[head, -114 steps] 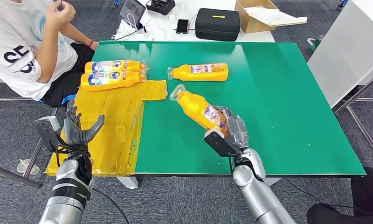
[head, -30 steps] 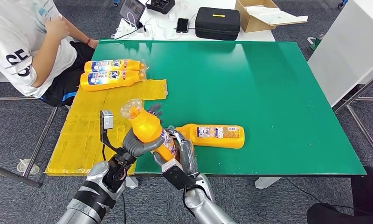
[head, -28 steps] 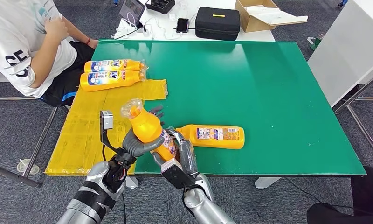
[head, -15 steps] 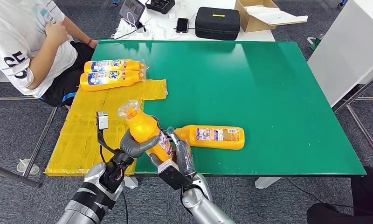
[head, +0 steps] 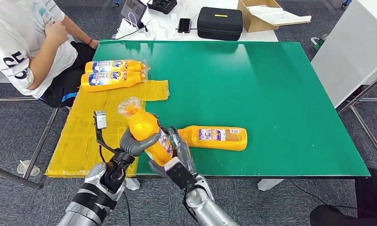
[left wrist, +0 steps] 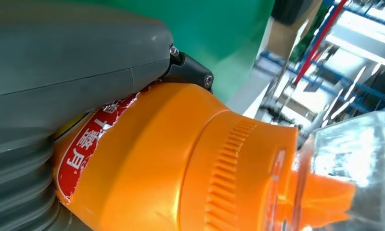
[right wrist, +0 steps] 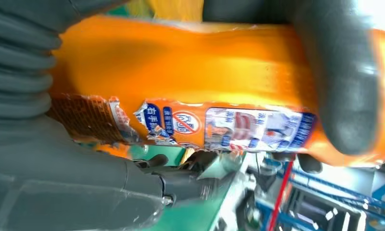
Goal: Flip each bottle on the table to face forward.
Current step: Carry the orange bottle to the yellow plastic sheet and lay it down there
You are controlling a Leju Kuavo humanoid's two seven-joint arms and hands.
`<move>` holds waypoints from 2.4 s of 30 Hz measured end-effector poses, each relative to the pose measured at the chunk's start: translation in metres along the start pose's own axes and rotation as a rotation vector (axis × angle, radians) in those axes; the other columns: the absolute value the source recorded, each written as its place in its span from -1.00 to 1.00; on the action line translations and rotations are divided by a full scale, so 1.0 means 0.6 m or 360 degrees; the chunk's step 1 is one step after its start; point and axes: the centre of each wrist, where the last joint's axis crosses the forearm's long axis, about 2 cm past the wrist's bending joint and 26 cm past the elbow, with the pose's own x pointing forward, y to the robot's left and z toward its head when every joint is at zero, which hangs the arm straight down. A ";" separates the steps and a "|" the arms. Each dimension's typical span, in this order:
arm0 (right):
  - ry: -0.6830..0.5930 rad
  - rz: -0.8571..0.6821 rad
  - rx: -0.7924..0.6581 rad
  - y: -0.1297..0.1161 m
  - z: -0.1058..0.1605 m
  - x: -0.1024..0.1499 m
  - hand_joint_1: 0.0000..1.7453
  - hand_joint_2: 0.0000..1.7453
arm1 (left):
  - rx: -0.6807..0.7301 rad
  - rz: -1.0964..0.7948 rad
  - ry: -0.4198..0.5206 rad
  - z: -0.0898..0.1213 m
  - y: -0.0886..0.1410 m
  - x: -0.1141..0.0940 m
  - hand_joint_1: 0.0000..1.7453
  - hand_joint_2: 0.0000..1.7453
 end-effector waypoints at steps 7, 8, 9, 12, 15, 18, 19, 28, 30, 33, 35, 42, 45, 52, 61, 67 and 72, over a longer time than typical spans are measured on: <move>-0.0102 -0.0283 -0.0055 -0.014 -0.016 0.028 -1.00 -1.00 | 0.0242 -0.0527 -0.0229 -0.016 0.005 0.028 1.00 1.00; -0.0135 -0.0279 -0.0071 -0.017 -0.018 0.034 -1.00 -1.00 | 0.0298 -0.0628 -0.0276 -0.018 0.010 0.036 1.00 1.00; -0.0165 -0.0273 -0.0085 -0.020 -0.019 0.039 -1.00 -1.00 | 0.0339 -0.0711 -0.0317 -0.020 0.014 0.044 1.00 1.00; -0.0236 -0.0250 -0.0129 -0.025 -0.023 0.055 -1.00 -1.00 | 0.0439 -0.0978 -0.0429 -0.024 0.023 0.063 1.00 1.00; -0.0312 -0.0208 -0.0203 -0.030 -0.026 0.073 -1.00 -1.00 | 0.0589 -0.1518 -0.0579 -0.028 0.034 0.086 1.00 1.00; -0.0396 -0.0178 -0.0279 -0.036 -0.032 0.093 -1.00 -1.00 | 0.0688 -0.2133 -0.0705 -0.035 0.049 0.120 1.00 1.00; -0.0424 -0.0173 -0.0295 -0.037 -0.035 0.100 -1.00 -1.00 | 0.0683 -0.2343 -0.0726 -0.039 0.055 0.130 1.00 1.00; -0.0545 -0.0202 -0.0291 -0.048 -0.043 0.125 -1.00 -1.00 | 0.0146 -0.3251 -0.0145 -0.037 0.123 0.143 1.00 1.00; -0.0555 -0.0214 -0.0273 -0.049 -0.043 0.126 -1.00 -1.00 | -0.0018 -0.3248 0.0091 -0.026 0.140 0.137 1.00 1.00; -0.0563 -0.0226 -0.0251 -0.051 -0.042 0.127 -1.00 -1.00 | -0.0187 -0.3164 0.0396 -0.002 0.163 0.128 1.00 1.00; -0.0564 -0.0231 -0.0240 -0.051 -0.042 0.127 -1.00 -1.00 | -0.0249 -0.3101 0.0542 0.011 0.174 0.124 1.00 1.00; -0.0566 -0.0245 -0.0216 -0.051 -0.042 0.127 -1.00 -1.00 | -0.0299 -0.2926 0.0831 0.039 0.197 0.124 1.00 1.00; -0.0565 -0.0255 -0.0197 -0.050 -0.042 0.126 -1.00 -1.00 | -0.0288 -0.2831 0.0900 0.045 0.203 0.126 0.81 1.00; -0.0548 -0.0263 -0.0160 -0.045 -0.039 0.122 -1.00 -1.00 | -0.0296 -0.2716 0.0980 0.048 0.209 0.131 -1.00 0.00; -0.0497 -0.0292 -0.0111 -0.035 -0.038 0.111 -1.00 -1.00 | -0.0354 -0.2462 0.1026 0.055 0.213 0.129 -1.00 -1.00; -0.0467 -0.0299 -0.0099 -0.034 -0.040 0.104 -1.00 -1.00 | -0.0377 -0.2313 0.1035 0.057 0.217 0.132 -1.00 -1.00; -0.0436 -0.0308 -0.0090 -0.034 -0.042 0.097 -1.00 -1.00 | -0.0400 -0.2116 0.1024 0.060 0.222 0.140 -1.00 -1.00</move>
